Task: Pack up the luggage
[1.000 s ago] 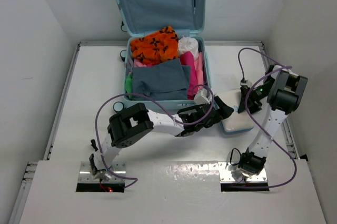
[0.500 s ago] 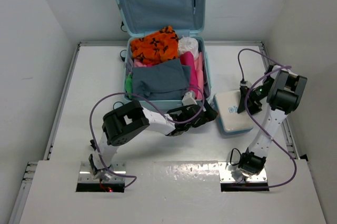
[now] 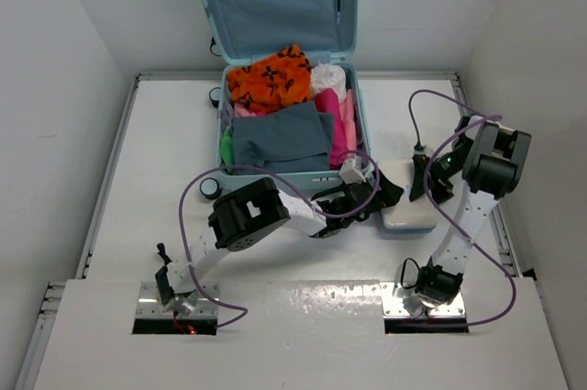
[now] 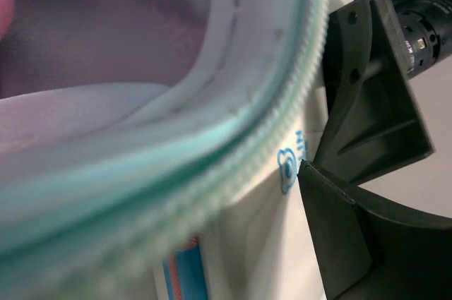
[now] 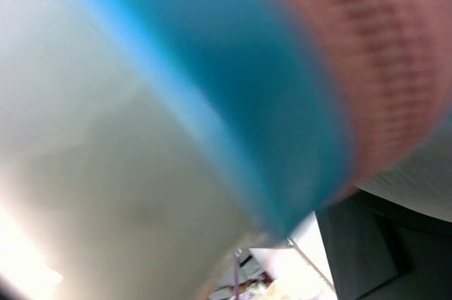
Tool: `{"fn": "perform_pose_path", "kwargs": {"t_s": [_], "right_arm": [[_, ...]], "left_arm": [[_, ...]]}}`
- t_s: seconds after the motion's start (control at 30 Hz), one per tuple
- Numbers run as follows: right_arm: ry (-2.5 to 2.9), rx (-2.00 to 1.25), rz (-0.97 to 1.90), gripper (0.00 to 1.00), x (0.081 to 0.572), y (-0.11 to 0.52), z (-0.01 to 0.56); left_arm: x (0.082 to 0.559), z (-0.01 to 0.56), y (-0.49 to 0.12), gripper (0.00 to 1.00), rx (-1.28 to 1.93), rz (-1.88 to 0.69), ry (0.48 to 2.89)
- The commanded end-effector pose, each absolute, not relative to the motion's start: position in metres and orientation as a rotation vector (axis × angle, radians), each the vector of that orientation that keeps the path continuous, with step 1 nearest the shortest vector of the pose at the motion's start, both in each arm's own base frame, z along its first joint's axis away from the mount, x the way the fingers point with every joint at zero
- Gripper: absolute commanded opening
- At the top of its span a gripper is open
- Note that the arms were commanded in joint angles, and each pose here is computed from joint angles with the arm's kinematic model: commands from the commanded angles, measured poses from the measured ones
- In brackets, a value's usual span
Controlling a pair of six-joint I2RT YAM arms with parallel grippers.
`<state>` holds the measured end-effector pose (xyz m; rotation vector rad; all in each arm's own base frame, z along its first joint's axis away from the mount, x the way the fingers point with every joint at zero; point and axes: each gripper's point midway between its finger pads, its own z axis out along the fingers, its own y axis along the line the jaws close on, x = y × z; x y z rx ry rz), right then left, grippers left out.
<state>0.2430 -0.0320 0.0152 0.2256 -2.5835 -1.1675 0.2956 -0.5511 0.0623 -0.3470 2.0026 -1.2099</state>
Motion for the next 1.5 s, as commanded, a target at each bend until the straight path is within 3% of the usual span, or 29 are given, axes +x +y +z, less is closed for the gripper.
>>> {"fn": "perform_pose_path", "kwargs": {"t_s": [0.0,0.07,0.1,0.23,0.5,0.63,0.67,0.83,1.2,1.47], "right_arm": [[-2.341,0.37,-1.285,0.94,0.206,0.023,0.021],[-2.347,0.343,-1.315,0.9,0.209,0.03,0.023],[-2.364,0.338,-1.347,0.83,0.215,0.034,0.027],[-2.434,0.398,-1.453,0.75,0.221,0.044,0.045],[-2.541,0.404,-1.661,0.8,0.241,0.069,0.081],[-2.536,0.353,-1.739,0.63,0.248,0.078,0.089],[-2.543,0.339,-1.779,0.55,0.251,0.082,0.094],[-2.585,0.359,-1.833,0.42,0.255,0.087,0.111],[-2.627,0.358,-1.902,0.26,0.253,0.097,0.142],[-2.597,0.325,-1.866,0.08,0.23,0.099,0.14]], "left_arm": [[0.259,0.031,-0.576,1.0,-0.196,-1.552,2.11],[0.256,0.049,-0.58,0.93,-0.098,-1.595,2.035],[0.256,0.067,-0.583,0.91,-0.043,-1.629,1.962],[0.247,0.102,-0.591,0.88,0.041,-1.704,1.851],[0.241,0.109,-0.584,0.84,0.043,-1.719,1.853],[0.237,0.126,-0.583,0.8,0.103,-1.736,1.794],[0.237,0.138,-0.583,0.79,0.131,-1.731,1.751],[0.22,0.18,-0.585,0.7,0.25,-1.763,1.624],[0.18,0.238,-0.601,0.59,0.439,-1.715,1.443],[0.173,0.254,-0.617,0.4,0.467,-1.655,1.447]]}}
